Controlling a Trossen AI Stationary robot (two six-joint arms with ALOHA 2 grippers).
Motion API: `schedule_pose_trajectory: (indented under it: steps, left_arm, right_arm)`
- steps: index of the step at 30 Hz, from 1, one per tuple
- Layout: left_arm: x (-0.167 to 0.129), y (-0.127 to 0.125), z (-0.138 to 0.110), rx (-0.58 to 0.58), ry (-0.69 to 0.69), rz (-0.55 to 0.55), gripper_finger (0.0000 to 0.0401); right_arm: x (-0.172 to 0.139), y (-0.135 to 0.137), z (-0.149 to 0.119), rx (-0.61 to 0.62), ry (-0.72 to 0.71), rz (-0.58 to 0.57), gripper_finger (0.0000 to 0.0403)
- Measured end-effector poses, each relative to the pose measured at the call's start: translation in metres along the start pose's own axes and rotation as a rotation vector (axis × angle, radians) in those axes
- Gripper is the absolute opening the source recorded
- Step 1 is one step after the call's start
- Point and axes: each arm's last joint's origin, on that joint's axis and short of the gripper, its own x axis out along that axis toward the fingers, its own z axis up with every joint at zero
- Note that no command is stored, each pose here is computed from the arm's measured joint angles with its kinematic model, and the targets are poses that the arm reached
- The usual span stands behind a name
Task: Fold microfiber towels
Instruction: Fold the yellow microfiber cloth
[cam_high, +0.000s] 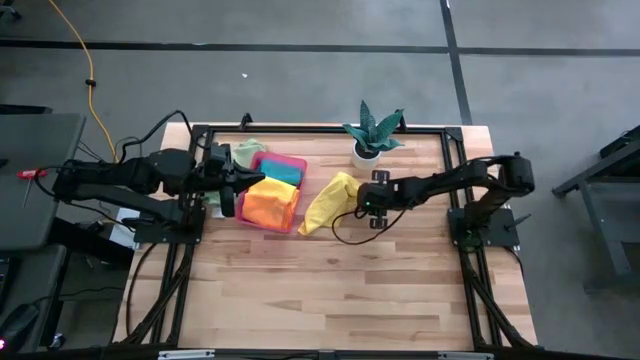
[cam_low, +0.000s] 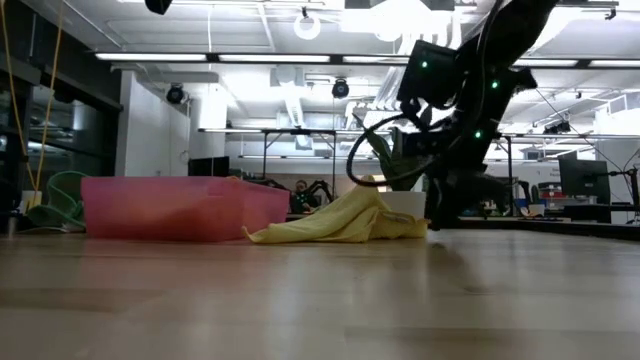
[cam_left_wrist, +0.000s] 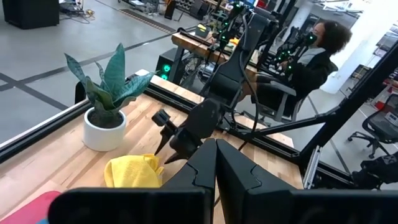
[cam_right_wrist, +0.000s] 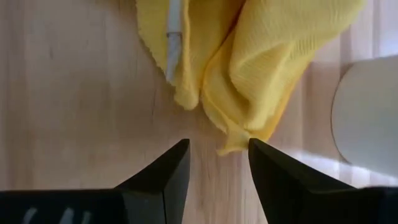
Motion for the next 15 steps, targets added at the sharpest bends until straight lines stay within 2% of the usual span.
schedule_pose_trajectory:
  steps: [9, 15]
  left_arm:
    - [0.0001, 0.0001, -0.0001, 0.0, 0.001, 0.001, 0.0]
    - [0.0001, 0.0001, -0.0002, 0.009, 0.002, 0.001, 0.0]
  right_arm:
    - [0.0029, -0.0037, 0.0036, -0.022, -0.012, -0.126, 0.0151]
    - [0.0046, -0.0086, 0.0024, 0.006, -0.005, -0.126, 0.0103]
